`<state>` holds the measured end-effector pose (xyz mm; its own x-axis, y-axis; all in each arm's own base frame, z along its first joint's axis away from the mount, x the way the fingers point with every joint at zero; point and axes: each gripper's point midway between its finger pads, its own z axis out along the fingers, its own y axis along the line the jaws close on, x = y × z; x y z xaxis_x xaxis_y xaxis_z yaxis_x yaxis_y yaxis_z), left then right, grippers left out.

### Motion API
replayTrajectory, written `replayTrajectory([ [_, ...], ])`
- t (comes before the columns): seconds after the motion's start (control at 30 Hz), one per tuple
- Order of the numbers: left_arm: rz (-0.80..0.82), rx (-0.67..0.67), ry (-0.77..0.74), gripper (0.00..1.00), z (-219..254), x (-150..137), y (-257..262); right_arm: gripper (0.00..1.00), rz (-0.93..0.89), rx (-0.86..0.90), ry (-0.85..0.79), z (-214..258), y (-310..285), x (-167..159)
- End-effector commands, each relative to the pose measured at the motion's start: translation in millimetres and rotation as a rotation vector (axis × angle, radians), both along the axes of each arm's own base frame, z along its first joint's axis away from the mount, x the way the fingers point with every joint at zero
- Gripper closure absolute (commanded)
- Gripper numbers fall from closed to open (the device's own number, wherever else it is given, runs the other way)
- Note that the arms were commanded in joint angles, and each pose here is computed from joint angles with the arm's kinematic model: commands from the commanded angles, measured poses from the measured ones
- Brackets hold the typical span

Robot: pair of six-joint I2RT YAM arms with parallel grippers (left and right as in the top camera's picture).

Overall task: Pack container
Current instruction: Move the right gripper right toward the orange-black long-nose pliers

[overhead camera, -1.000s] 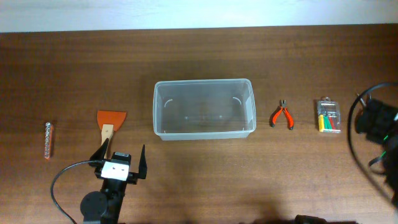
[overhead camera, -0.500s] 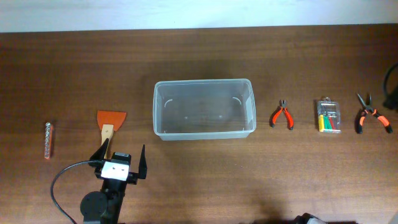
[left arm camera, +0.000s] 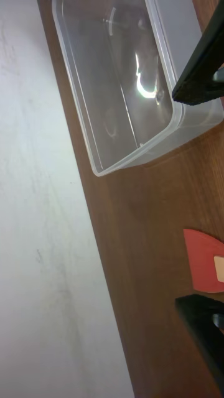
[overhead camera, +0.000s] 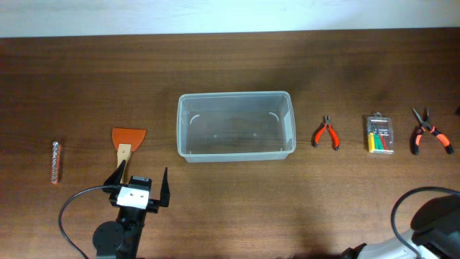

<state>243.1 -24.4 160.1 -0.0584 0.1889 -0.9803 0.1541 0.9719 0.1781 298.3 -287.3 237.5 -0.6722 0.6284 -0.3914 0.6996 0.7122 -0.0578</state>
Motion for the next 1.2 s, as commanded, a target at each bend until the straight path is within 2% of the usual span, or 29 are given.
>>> replayTrajectory([
  [0.0,0.0,0.012,-0.002,0.01,-1.2,0.0,-0.1,0.01,0.152,-0.033,0.04,-6.1,-5.3,7.8],
  [0.23,0.0,0.012,-0.002,0.01,-1.2,0.0,-0.1,0.02,0.313,-0.061,0.064,-14.9,-3.1,25.0],
  [0.57,0.0,0.012,-0.002,0.01,-1.2,0.0,-0.1,0.01,0.362,0.018,0.13,-54.0,15.2,46.4],
  [0.9,0.0,0.012,-0.002,0.01,-1.2,0.0,0.0,0.01,0.263,0.053,0.115,-68.1,8.4,50.1],
  [1.17,0.0,0.012,-0.002,0.01,-1.2,0.0,-0.1,0.01,0.275,0.128,0.183,-97.3,13.5,45.9],
])
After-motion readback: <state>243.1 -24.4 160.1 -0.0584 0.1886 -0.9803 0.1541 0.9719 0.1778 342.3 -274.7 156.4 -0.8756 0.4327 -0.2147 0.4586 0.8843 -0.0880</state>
